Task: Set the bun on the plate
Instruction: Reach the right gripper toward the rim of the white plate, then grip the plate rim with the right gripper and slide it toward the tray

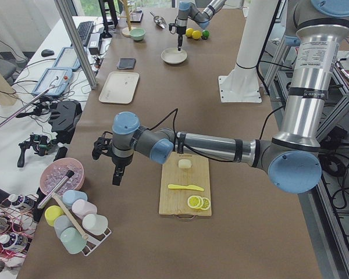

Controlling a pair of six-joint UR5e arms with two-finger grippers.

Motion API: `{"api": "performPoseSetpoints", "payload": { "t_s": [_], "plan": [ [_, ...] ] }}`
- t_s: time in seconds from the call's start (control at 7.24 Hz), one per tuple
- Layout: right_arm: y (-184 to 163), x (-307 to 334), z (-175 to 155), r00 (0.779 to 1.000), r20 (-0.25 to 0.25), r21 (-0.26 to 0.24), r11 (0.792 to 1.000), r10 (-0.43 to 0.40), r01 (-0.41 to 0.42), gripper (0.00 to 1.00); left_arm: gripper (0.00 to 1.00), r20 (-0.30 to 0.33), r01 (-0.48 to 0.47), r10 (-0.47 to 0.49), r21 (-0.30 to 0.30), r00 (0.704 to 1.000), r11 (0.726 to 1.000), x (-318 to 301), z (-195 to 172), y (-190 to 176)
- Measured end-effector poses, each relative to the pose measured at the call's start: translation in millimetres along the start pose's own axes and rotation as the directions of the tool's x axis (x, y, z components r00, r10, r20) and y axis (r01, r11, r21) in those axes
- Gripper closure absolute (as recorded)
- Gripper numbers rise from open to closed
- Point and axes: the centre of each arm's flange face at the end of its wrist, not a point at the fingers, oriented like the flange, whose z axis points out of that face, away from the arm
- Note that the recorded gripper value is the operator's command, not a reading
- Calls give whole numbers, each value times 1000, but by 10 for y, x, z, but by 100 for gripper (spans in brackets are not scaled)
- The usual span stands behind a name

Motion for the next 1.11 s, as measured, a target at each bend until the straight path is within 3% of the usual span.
{"api": "performPoseSetpoints", "payload": {
  "t_s": [0.55, 0.97, 1.11],
  "plan": [
    [-47, -98, -67, 1000, 13, 23, 1000, 10, -10, 100, 0, -5, -9, 9, 14, 1000, 1000, 63, -80, -16],
    [-402, -928, -307, 979, 137, 36, 987, 149, -156, 100, 0, -12, -16, 16, 22, 1000, 1000, 116, -120, -58],
    [-567, -1349, -309, 971, 144, 32, 980, 191, -198, 100, 0, -23, -29, 30, 33, 999, 999, 202, -168, -111]
  ]
}}
